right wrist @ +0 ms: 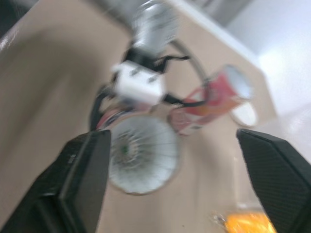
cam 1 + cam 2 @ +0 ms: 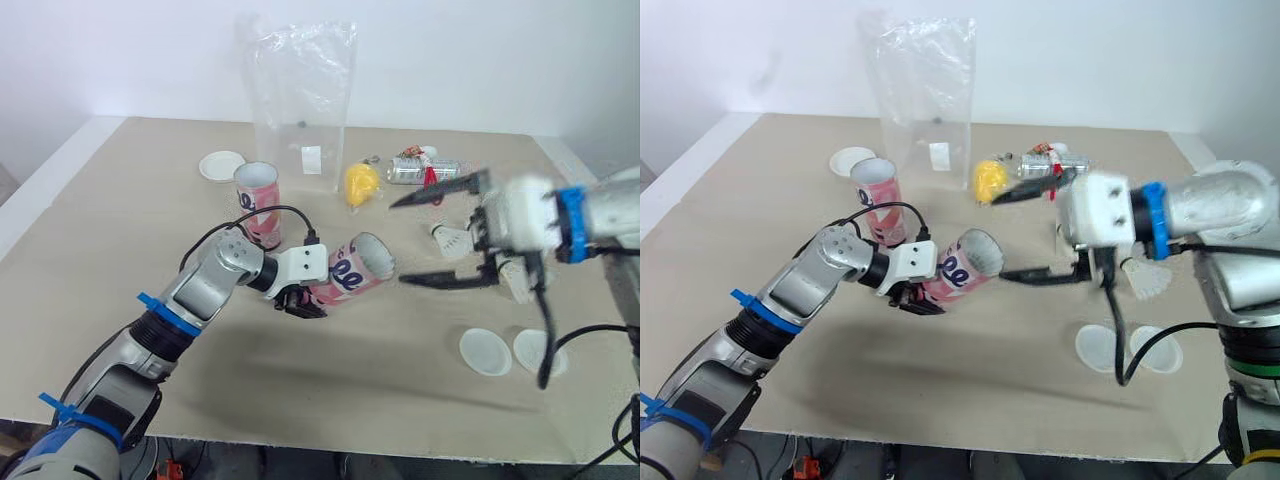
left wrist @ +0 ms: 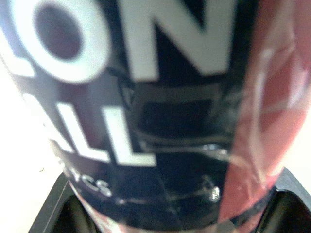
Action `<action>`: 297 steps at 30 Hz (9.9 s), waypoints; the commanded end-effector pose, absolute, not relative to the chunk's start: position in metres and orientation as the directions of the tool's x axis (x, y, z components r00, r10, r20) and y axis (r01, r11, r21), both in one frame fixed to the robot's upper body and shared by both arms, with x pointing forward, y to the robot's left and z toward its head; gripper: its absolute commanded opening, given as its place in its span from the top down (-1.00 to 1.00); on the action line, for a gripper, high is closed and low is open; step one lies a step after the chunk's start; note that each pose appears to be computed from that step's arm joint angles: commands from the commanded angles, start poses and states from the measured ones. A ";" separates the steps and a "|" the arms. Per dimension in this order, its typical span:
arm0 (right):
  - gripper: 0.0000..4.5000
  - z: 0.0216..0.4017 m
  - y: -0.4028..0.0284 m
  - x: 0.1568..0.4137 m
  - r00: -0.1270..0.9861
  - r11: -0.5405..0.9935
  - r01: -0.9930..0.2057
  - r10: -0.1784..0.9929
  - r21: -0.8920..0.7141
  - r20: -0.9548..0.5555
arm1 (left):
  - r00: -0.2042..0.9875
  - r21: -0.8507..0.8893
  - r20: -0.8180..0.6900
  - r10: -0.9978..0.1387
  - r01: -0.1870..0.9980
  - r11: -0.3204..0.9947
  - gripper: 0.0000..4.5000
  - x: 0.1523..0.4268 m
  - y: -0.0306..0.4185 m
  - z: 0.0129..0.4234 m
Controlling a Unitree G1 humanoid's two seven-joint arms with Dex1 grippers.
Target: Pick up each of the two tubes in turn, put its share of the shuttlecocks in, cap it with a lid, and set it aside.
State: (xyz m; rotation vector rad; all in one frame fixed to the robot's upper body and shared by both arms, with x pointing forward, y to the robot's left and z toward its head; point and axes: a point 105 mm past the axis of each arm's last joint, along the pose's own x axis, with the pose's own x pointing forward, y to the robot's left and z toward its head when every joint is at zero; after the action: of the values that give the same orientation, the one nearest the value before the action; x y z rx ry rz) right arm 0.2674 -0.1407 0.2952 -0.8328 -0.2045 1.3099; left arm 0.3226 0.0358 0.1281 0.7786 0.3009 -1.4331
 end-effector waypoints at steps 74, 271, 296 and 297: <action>0.98 0.279 -0.120 0.289 0.165 -0.144 -0.839 0.851 -0.524 -0.498 | 0.133 0.297 -0.608 -0.783 0.952 -0.069 -0.30 0.323 0.031 0.118; -0.17 0.297 -0.116 0.287 0.086 -0.016 -0.956 0.939 -0.294 -0.333 | 0.187 0.155 -0.151 -0.971 0.974 0.163 -0.30 0.315 -0.009 0.069; 1.00 0.233 -0.104 0.303 0.132 -0.003 -0.968 0.845 -0.252 -0.518 | 0.197 0.152 -0.152 -0.969 0.973 0.174 -0.30 0.313 -0.007 0.067; 1.00 0.231 -0.104 0.303 0.130 -0.010 -0.967 0.838 -0.254 -0.529 | 0.198 0.151 -0.152 -0.968 0.973 0.175 -0.30 0.313 -0.006 0.067</action>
State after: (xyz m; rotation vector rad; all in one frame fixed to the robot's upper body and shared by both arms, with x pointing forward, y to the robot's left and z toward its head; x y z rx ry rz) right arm 0.3010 -0.1028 0.2434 -0.6106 0.1922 1.4564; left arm 0.3108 -0.0167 0.0871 0.2334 -0.0733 -1.4164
